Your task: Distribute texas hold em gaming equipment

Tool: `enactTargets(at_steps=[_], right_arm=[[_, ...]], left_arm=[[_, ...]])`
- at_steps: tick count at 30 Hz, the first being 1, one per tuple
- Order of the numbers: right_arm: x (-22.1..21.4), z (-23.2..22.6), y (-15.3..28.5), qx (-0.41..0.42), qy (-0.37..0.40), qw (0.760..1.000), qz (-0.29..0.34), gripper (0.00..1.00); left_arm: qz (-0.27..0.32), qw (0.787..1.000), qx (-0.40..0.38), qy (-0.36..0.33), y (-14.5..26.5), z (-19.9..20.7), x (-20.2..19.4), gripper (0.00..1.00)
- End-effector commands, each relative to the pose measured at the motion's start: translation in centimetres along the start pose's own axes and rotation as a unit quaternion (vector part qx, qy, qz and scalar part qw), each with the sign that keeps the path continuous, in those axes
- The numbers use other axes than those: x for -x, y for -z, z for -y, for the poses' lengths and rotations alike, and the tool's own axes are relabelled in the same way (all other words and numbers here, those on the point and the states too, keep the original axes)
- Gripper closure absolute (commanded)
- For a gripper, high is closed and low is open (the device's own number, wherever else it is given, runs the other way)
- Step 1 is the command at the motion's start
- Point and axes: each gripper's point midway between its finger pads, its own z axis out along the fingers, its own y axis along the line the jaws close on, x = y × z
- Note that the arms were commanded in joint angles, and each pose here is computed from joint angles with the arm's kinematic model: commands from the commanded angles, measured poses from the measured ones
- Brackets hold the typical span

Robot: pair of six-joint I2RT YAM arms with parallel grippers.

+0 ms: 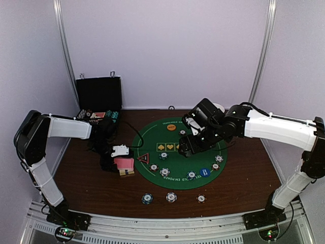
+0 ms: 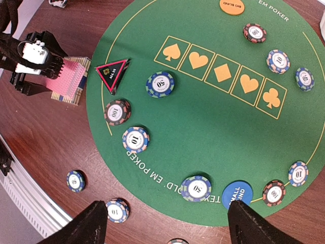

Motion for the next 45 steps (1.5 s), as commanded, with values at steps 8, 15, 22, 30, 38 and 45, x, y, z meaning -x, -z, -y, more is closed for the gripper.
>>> enactTargets(at_steps=[8, 15, 22, 30, 38, 45], right_arm=[[-0.4, -0.7, 0.4, 0.022, -0.010, 1.000, -0.001, 0.21], [-0.5, -1.0, 0.2, 0.031, -0.014, 0.999, -0.003, 0.26], [-0.3, -1.5, 0.2, 0.042, -0.017, 0.999, -0.002, 0.26], [0.6, -3.4, -0.5, 0.089, -0.032, 0.996, 0.003, 0.27], [1.7, -7.7, -2.9, 0.200, -0.072, 0.977, -0.012, 0.21], [4.9, -12.4, -3.8, 0.331, -0.117, 0.936, -0.011, 0.13]], left_arm=[[0.005, 1.000, 0.018, -0.005, -0.6, -0.3, 0.1, 0.45], [0.011, 0.999, 0.034, 0.005, -0.3, -0.7, 0.3, 0.72], [0.012, 0.999, 0.034, 0.015, 0.8, -0.6, 0.5, 0.75], [0.039, 0.998, 0.034, 0.026, 4.4, -0.3, 1.8, 0.92], [0.055, 0.997, 0.036, 0.039, 6.9, 0.0, 2.5, 1.00], [0.093, 0.993, 0.040, 0.061, 11.2, -1.3, 5.2, 1.00]])
